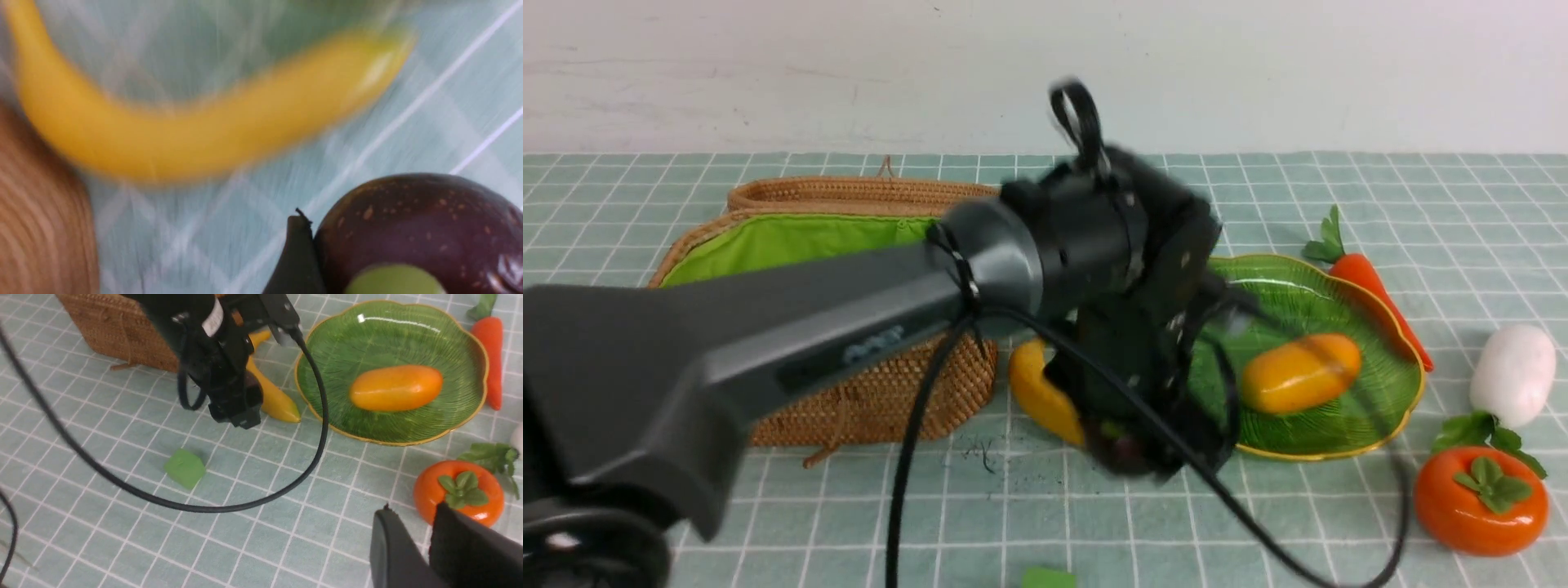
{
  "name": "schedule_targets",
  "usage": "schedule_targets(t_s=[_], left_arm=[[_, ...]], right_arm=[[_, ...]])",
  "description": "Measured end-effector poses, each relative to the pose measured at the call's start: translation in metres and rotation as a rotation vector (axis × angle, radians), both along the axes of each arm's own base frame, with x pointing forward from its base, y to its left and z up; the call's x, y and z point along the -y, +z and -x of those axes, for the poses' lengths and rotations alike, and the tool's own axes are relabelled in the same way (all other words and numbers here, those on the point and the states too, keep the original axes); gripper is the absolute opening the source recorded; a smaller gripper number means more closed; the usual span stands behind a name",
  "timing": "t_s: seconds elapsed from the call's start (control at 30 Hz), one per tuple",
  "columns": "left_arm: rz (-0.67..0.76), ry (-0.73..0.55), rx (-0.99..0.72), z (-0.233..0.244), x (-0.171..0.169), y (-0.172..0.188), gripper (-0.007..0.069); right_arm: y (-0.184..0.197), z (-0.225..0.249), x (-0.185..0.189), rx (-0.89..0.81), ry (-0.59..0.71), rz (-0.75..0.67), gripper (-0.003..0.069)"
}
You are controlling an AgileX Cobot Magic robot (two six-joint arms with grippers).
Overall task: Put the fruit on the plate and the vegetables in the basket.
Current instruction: Grab a mangosteen with your left arm and put it on the plate on the right
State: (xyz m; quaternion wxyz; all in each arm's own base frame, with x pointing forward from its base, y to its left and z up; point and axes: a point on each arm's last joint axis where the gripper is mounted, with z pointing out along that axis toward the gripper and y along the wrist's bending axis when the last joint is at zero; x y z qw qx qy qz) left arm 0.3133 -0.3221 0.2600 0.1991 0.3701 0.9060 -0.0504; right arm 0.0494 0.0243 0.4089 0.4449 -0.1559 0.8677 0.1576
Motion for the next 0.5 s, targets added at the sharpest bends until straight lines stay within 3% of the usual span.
schedule_targets(t_s=[0.1,0.2,0.3,0.5], left_arm=[[0.16,-0.012,0.127,-0.011,0.013,0.022,0.0563],[0.272,-0.019,0.224,-0.028,0.023,0.021,0.0563],[0.334,-0.018,0.28,-0.05,0.035,-0.008,0.0563],[0.311,-0.033,0.303,-0.065,0.044,-0.055,0.057]], right_arm=[[0.001,-0.003,0.004,0.002,-0.068,-0.015,0.0161],[0.001,-0.004,0.006,0.001,-0.111,-0.031,0.0162],[0.001,-0.004,0.006,-0.005,-0.116,-0.04,0.0169],[0.0,-0.002,0.004,-0.03,-0.098,-0.059,0.0178]])
